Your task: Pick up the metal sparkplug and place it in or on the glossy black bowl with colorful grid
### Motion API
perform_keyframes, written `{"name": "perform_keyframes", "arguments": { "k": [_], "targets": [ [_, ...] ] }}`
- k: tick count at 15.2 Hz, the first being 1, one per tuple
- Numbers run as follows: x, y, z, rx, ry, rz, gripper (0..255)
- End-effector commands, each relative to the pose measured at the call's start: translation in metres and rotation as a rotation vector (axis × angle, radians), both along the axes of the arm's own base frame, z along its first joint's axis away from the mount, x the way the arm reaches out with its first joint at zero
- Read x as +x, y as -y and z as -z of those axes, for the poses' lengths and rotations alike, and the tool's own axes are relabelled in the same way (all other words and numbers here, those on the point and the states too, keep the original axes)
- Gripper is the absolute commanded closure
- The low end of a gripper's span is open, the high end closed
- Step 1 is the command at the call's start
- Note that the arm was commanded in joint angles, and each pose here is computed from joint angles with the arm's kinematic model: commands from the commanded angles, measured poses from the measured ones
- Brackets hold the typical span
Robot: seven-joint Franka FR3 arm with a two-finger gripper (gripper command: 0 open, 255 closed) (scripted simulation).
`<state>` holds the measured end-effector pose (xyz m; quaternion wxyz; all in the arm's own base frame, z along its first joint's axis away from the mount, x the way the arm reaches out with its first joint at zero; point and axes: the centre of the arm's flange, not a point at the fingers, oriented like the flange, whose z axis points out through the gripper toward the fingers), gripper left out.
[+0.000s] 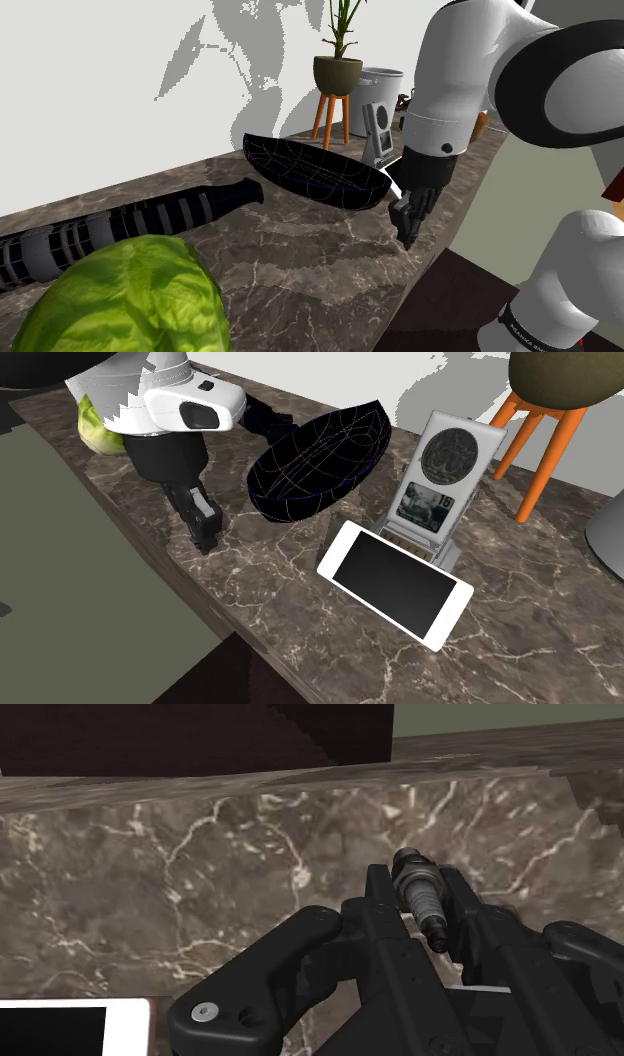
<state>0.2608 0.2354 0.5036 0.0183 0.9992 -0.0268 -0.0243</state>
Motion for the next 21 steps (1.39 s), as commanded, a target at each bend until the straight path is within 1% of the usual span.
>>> {"name": "perform_keyframes", "arguments": {
  "k": [1,21],
  "targets": [
    [-0.001,0.0,-0.009,0.0,0.0,0.0,255],
    [-0.001,0.0,-0.115,0.0,0.0,0.0,255]
  ]
}}
